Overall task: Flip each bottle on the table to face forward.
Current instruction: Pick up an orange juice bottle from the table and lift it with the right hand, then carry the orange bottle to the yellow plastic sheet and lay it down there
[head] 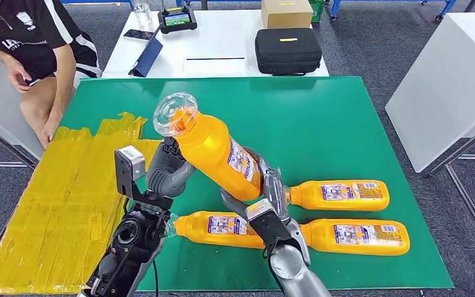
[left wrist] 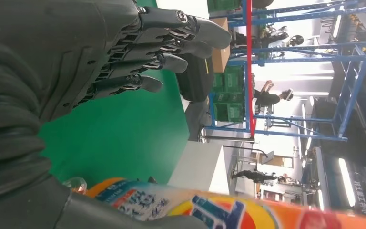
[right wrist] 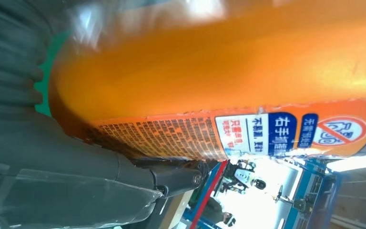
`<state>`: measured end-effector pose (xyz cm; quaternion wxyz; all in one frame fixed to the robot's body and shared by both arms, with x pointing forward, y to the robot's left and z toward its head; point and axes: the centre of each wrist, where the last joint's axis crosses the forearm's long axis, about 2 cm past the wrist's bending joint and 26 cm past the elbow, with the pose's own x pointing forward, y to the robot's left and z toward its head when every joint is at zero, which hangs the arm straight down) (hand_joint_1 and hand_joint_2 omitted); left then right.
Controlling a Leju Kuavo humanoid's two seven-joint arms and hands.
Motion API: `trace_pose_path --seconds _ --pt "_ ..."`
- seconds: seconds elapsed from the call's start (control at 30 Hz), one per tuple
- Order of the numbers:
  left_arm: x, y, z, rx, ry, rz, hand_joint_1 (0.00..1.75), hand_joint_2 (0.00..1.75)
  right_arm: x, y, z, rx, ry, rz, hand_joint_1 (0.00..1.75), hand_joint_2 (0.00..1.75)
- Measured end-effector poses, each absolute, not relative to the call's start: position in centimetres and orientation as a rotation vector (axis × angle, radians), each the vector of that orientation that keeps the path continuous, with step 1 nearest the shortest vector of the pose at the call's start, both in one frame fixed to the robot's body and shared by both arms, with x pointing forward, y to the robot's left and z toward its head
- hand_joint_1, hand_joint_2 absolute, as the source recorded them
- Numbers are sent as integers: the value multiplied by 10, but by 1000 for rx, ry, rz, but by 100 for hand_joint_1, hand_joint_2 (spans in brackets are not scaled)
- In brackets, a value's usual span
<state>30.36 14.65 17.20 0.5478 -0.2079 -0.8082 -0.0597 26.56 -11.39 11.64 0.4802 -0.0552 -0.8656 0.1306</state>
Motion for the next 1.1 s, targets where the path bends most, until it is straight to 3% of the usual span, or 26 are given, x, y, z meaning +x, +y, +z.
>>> trace_pose_path --seconds 0.23,0.77,1.1 --pt "298 145 180 -473 -2003 -174 0 175 273 -113 119 -145 -2103 330 175 175" --pt "290 143 177 -463 -2017 -182 0 175 292 -156 125 -393 -2119 16 175 175" --pt "285 139 179 -468 -2027 -205 0 175 293 -148 124 -450 -2108 176 175 175"
